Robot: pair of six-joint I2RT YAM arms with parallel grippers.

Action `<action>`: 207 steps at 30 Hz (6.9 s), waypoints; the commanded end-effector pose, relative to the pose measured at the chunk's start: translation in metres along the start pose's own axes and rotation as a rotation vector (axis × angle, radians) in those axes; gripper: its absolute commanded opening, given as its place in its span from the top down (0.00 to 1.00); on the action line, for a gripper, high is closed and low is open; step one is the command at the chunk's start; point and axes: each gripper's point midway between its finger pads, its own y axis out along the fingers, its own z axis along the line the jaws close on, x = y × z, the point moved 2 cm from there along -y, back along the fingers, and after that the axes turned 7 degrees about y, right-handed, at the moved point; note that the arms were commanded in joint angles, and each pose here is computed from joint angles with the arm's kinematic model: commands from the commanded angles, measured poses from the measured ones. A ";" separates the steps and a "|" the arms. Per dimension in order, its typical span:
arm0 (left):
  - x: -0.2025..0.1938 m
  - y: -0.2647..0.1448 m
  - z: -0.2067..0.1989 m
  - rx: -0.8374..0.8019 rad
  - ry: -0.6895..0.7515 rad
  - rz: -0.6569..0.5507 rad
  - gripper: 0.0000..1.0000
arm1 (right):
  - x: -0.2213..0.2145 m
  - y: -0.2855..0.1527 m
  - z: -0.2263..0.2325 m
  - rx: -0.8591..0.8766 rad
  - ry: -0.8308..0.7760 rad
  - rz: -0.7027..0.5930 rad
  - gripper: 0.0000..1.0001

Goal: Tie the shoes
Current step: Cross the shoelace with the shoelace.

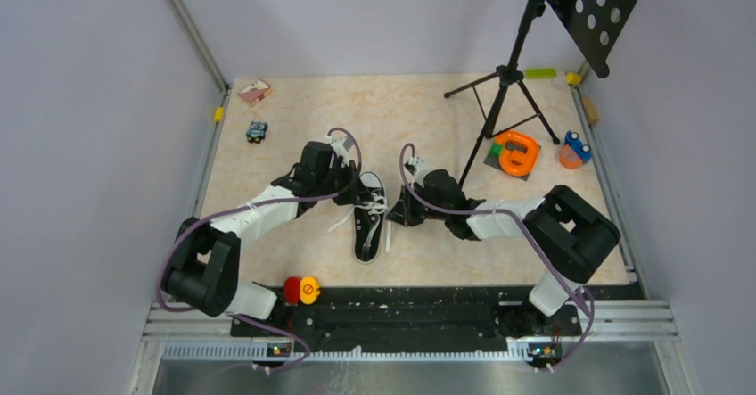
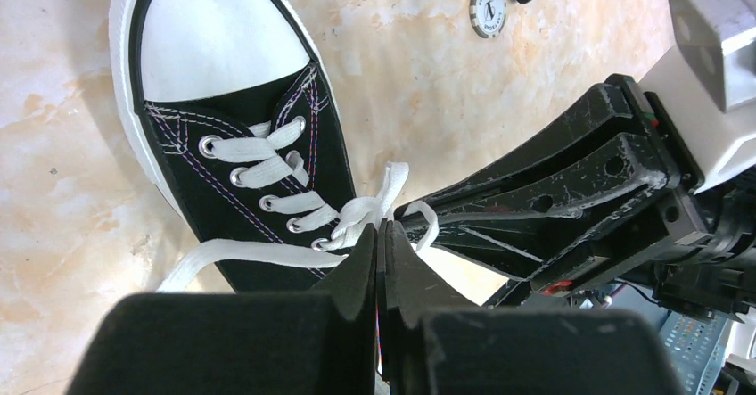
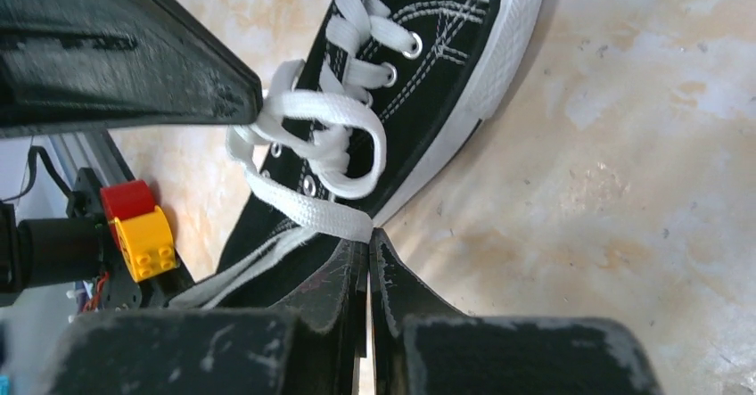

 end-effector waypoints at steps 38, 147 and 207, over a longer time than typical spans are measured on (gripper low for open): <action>0.015 -0.004 -0.007 -0.032 0.037 -0.049 1.00 | 0.023 -0.003 0.032 -0.011 0.053 0.031 1.00; 0.022 -0.010 -0.003 -0.029 0.058 -0.074 1.00 | 0.046 0.023 0.008 0.134 -0.103 0.170 0.76; 0.022 -0.011 -0.012 -0.084 0.081 -0.059 1.00 | 0.048 0.019 0.030 0.138 -0.097 0.119 0.98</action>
